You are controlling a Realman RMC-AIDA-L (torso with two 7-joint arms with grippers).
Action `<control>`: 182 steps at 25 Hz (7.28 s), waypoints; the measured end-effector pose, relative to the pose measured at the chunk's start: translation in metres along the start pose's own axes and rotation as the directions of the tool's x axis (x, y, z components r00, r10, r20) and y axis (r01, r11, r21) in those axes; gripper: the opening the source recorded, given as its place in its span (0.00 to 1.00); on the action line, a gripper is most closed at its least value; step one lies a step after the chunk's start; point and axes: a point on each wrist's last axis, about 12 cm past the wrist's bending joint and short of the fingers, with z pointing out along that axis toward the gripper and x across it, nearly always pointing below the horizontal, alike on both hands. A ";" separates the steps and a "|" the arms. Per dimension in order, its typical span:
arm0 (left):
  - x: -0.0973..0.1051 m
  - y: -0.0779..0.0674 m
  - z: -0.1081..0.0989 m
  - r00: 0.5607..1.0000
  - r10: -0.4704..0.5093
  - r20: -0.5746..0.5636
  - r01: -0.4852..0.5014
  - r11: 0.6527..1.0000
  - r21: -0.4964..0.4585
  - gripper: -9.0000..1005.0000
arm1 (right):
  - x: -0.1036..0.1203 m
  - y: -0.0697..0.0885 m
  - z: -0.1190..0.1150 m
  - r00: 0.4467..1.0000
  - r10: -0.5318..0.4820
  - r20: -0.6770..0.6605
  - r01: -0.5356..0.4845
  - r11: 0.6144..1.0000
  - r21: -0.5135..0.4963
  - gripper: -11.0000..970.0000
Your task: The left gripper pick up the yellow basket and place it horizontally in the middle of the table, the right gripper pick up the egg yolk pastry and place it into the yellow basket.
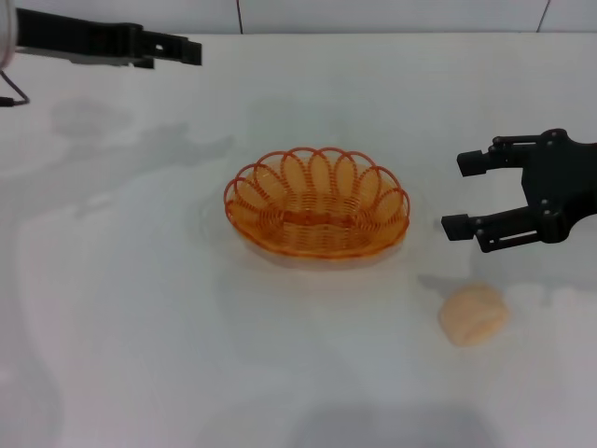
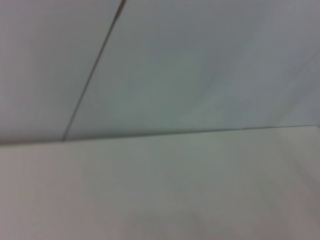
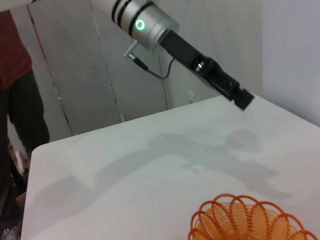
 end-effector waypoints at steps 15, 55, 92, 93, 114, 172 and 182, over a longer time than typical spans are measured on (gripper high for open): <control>0.019 -0.014 -0.032 0.869 0.489 -0.077 -0.480 0.871 0.104 0.87 | 0.003 -0.001 0.007 0.998 0.053 -0.016 -0.053 0.999 0.010 0.88; 0.050 -0.044 -0.002 0.780 0.619 -0.089 -0.563 0.756 0.334 0.87 | 0.032 0.009 0.034 0.883 0.172 -0.437 -0.139 0.985 0.107 0.88; 0.054 -0.041 -0.002 0.795 0.601 -0.083 -0.550 0.771 0.320 0.87 | 0.029 0.008 0.045 0.893 0.144 -0.426 -0.109 0.988 0.105 0.28; 0.055 -0.041 -0.002 0.796 0.600 -0.083 -0.549 0.773 0.319 0.87 | 0.028 0.008 0.046 0.894 0.142 -0.425 -0.107 0.989 0.105 0.27; 0.058 -0.035 -0.007 0.800 0.594 -0.088 -0.549 0.782 0.295 0.87 | -0.023 0.019 0.039 0.937 0.050 -0.346 -0.010 0.993 0.117 0.11; 0.068 -0.030 -0.015 0.782 0.622 -0.028 -0.586 0.750 0.305 0.87 | -0.018 0.010 0.060 0.990 0.008 -0.140 0.018 0.983 0.185 0.85; 0.076 -0.032 -0.018 0.751 0.659 0.034 -0.629 0.700 0.338 0.87 | -0.004 0.019 0.040 0.996 0.004 -0.085 0.006 0.993 0.118 0.84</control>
